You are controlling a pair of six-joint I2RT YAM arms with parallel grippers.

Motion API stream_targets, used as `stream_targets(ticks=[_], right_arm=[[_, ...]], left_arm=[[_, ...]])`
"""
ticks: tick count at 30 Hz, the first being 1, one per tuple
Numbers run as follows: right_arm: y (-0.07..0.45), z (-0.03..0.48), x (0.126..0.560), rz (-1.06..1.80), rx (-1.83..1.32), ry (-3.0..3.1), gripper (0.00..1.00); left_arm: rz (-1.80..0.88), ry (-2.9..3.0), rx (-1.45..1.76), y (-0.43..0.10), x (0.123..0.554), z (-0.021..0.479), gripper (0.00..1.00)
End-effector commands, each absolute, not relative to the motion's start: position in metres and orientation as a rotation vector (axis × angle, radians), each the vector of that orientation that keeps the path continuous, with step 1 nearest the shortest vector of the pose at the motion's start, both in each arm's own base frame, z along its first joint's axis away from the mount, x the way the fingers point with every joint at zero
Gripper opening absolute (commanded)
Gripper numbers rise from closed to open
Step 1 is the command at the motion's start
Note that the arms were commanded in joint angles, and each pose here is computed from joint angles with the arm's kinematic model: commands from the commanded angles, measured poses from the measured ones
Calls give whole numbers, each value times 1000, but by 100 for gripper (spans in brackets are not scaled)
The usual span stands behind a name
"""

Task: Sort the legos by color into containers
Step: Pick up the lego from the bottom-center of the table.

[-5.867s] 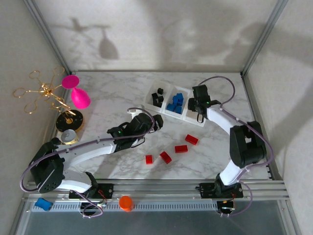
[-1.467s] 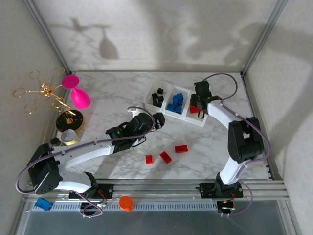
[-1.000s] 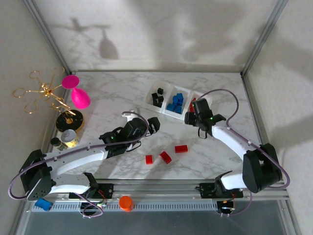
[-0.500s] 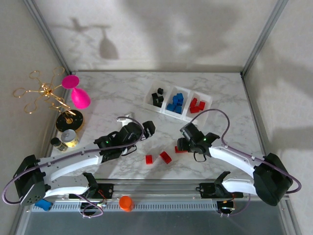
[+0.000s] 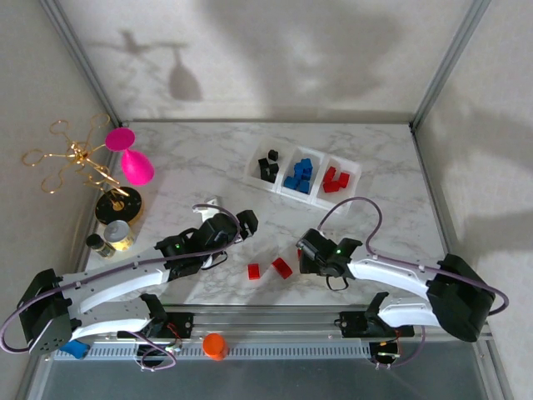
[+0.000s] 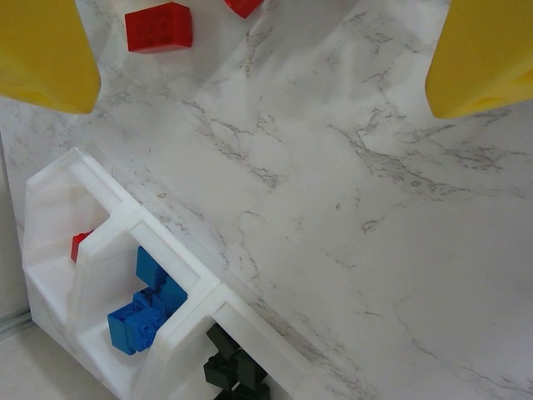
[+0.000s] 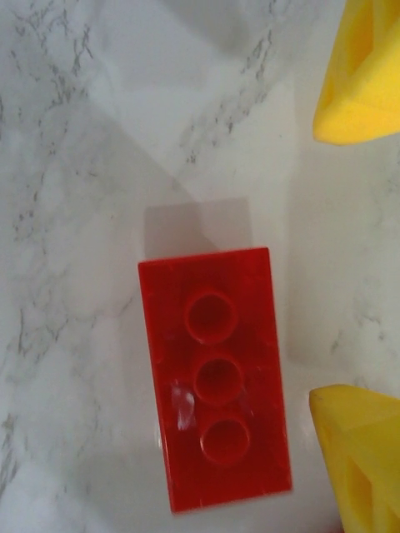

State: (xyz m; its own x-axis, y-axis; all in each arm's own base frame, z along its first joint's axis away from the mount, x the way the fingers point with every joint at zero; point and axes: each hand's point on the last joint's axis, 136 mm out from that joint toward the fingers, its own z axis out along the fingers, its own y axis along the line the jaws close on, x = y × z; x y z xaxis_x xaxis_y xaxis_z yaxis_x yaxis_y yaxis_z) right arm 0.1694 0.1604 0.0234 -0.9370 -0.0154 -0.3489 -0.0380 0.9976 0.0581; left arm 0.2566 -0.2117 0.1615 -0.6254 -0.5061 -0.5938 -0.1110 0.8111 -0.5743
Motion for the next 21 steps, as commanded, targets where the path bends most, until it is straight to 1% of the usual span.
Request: stream_targets(ticks=[1,4,7,15,18,21], right_arm=[[162,27,184,14,-42,2730,79],[164,30,194,-27,-49,2702,81],[171,31,206,2,-70,2686,84],[170,32,243,-10,-106,2643,85],[172,29,251,29,-121,2657,80],[174,28,250,38,-152,2664,72]], left_arm=[[-602,2176,-503,-199,256,161,100],[-599,2174,-510,-198,256,161,100],[-602,2169,-507,-199,257,162,100],[-591,2169,-493,-202,261,164,99],[-586,2171,-492,-203,262,164,100],[-579,2173,-488,-203,262,164,100]])
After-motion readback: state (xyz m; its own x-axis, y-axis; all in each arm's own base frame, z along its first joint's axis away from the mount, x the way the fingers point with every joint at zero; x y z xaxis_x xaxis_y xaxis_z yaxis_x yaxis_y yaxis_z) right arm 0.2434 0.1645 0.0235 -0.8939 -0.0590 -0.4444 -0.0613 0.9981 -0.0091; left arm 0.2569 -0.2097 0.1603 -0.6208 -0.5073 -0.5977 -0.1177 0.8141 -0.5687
